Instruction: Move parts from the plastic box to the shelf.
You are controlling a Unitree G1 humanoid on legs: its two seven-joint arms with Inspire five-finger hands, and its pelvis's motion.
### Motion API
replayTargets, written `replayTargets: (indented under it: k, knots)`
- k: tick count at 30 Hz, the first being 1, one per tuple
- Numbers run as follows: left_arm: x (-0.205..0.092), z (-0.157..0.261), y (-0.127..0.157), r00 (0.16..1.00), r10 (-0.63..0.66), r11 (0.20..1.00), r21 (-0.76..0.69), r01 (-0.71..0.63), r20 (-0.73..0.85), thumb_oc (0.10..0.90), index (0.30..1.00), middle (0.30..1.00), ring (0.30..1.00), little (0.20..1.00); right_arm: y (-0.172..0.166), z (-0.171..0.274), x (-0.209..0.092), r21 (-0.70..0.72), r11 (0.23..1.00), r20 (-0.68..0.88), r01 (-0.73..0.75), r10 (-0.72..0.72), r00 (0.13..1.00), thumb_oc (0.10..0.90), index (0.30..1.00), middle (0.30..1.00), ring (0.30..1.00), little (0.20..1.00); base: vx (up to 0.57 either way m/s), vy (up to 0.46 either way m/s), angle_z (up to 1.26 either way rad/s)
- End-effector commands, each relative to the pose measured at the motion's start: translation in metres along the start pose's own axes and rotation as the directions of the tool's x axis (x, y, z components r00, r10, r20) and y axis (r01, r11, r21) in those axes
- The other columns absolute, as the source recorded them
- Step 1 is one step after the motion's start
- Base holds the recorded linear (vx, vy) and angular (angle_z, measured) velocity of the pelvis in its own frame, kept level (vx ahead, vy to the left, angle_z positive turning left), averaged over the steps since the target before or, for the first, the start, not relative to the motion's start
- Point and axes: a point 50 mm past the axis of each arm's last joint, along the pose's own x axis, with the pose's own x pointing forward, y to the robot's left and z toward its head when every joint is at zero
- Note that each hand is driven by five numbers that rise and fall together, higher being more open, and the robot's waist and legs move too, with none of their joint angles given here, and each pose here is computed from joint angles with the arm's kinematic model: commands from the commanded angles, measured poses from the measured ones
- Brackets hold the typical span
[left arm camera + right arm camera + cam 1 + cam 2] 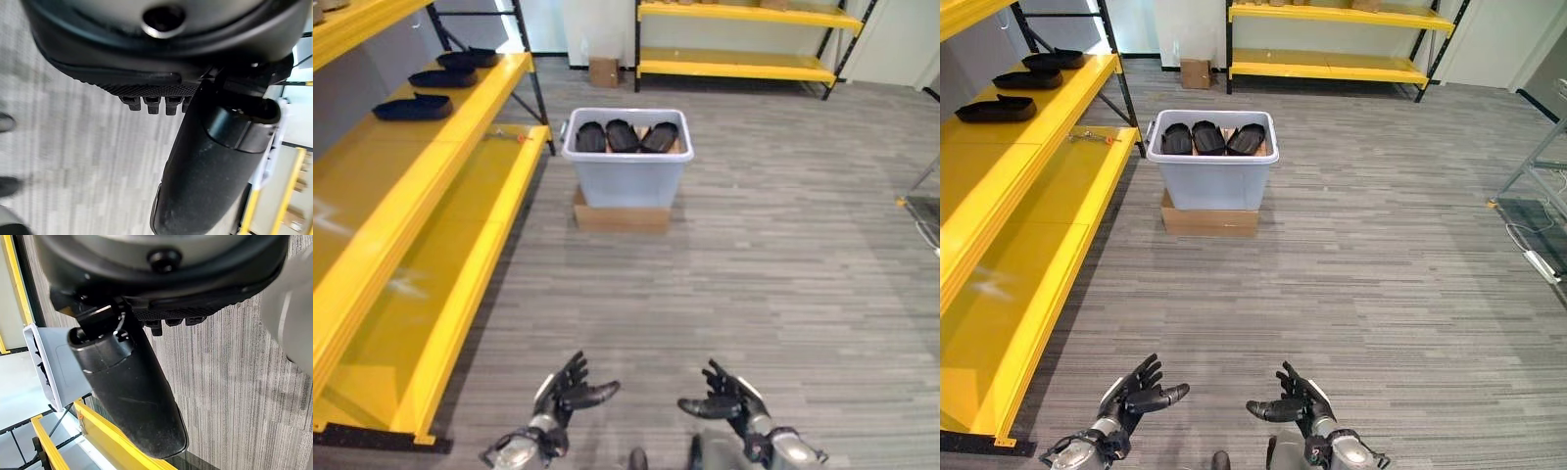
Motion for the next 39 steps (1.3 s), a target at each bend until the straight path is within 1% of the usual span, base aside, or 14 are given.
replayTargets:
  k: [1,7,18,21,22,25,28,32,37,39]
  knots:
    - [-0.001,0.031,-0.006,0.984,-0.056,0.998,0.023,0.053,0.172,0.900,1.000,1.000,1.000,1.000,0.007,0.027,0.005,0.009,0.999,0.144,-0.041,0.039,0.989,0.900,1.000,1.000,1.000,1.000,0.22,-0.033,0.22]
    - [0.002,0.022,-0.014,0.988,-0.051,0.998,-0.016,0.054,0.148,0.900,1.000,1.000,1.000,1.000,0.003,0.023,0.003,0.010,1.000,0.128,-0.016,0.014,0.992,0.900,1.000,1.000,1.000,1.000,0.29,-0.098,0.22]
    - [0.006,0.029,-0.017,0.984,-0.038,0.997,-0.053,0.048,0.176,0.900,1.000,1.000,1.000,1.000,0.000,0.032,0.004,-0.004,1.000,0.158,-0.018,0.019,0.987,0.900,1.000,1.000,1.000,1.000,0.22,-0.137,0.15]
    - [0.007,0.034,-0.019,0.980,-0.045,0.997,-0.057,0.057,0.192,0.900,1.000,1.000,1.000,1.000,-0.003,0.037,0.003,-0.003,1.000,0.176,-0.007,0.008,0.984,0.900,1.000,1.000,1.000,1.000,0.08,-0.147,-0.21]
    - [0.006,0.036,-0.021,0.979,-0.061,0.996,-0.049,0.071,0.194,0.900,1.000,1.000,1.000,1.000,-0.010,0.041,0.001,-0.018,1.000,0.184,0.012,-0.009,0.983,0.900,1.000,1.000,1.000,1.000,0.09,-0.135,-0.15]
    - [0.005,0.033,-0.020,0.981,-0.060,0.996,-0.048,0.070,0.182,0.900,1.000,1.000,1.000,1.000,-0.013,0.039,-0.001,-0.016,0.999,0.180,0.033,-0.029,0.983,0.900,1.000,1.000,1.000,1.000,0.18,-0.091,-0.13]
    - [0.003,0.028,-0.016,0.986,-0.054,0.998,-0.036,0.060,0.157,0.900,1.000,1.000,1.000,1.000,-0.015,0.036,-0.003,0.006,0.999,0.180,0.050,-0.051,0.982,0.900,1.000,1.000,1.000,1.000,0.17,0.045,0.03]
    - [0.002,0.026,-0.014,0.988,-0.053,0.998,-0.013,0.055,0.147,0.900,1.000,1.000,1.000,1.000,-0.016,0.033,-0.004,0.000,0.999,0.173,0.055,-0.054,0.983,0.900,1.000,1.000,1.000,1.000,0.21,0.118,-0.08]
    - [0.002,0.032,-0.010,0.985,-0.055,0.998,0.035,0.049,0.166,0.900,1.000,1.000,1.000,1.000,-0.012,0.029,-0.003,-0.017,0.999,0.153,0.041,-0.038,0.988,0.900,1.000,1.000,1.000,1.000,0.26,0.198,-0.09]
    - [0.001,0.034,-0.009,0.984,-0.053,0.998,0.034,0.048,0.171,0.900,1.000,1.000,1.000,1.000,-0.011,0.027,-0.002,-0.005,1.000,0.148,0.031,-0.030,0.989,0.900,1.000,1.000,1.000,1.000,0.30,0.238,-0.39]
